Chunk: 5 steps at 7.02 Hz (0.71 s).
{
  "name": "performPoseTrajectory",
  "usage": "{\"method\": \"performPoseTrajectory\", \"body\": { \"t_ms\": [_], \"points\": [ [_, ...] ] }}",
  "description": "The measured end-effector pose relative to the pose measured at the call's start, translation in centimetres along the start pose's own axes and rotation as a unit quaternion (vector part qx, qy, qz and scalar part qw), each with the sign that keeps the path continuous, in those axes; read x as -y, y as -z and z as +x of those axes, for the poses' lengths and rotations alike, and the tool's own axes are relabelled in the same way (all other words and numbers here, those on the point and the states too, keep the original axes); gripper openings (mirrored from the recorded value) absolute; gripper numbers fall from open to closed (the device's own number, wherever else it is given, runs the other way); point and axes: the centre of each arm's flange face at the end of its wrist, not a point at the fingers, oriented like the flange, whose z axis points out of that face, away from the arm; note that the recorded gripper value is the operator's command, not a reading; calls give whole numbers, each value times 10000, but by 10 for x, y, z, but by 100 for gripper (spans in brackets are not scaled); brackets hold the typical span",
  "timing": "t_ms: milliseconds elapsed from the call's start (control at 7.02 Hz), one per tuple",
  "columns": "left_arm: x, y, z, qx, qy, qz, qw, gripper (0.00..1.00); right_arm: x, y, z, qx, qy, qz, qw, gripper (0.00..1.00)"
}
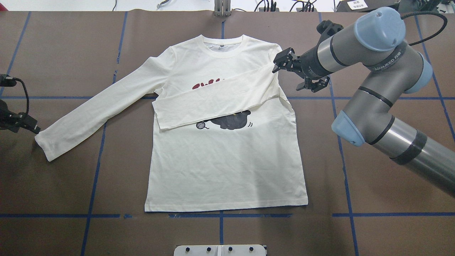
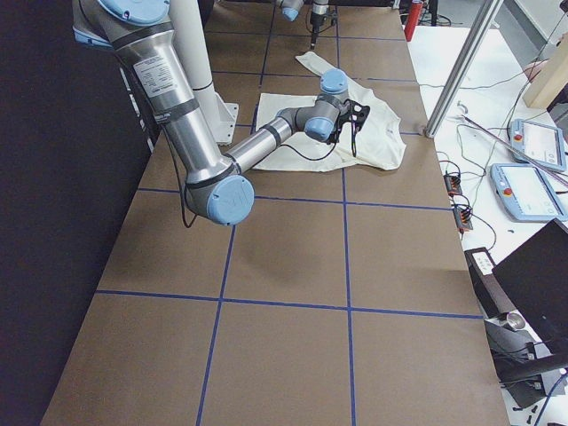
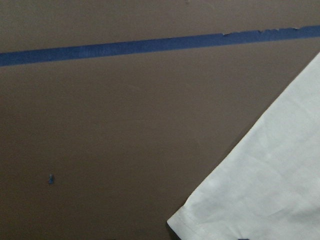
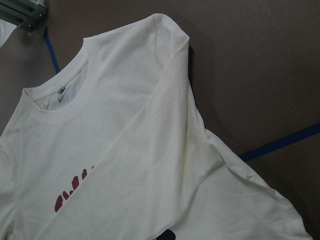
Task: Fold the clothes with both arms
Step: 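Release the sleeve and lift the right gripper while the left gripper reaches the cuff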
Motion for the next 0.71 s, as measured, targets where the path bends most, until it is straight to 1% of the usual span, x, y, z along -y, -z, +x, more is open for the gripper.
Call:
{"method": "performPoseTrajectory", "body": {
  "t_ms": [285,427,712],
  "points": [
    [1,-12,13,112,53,-17,9999,59,-2,-1,2,-12,-6,-6,10000,99],
    [1,-16,14,157,58,-18,9999,43,-5,-4,2,-21,2,-29,10000,99],
    [1,-19,14,216,70,-17,9997,0,-11,-8,1,-31,25,-75,10000,99]
  ]
}}
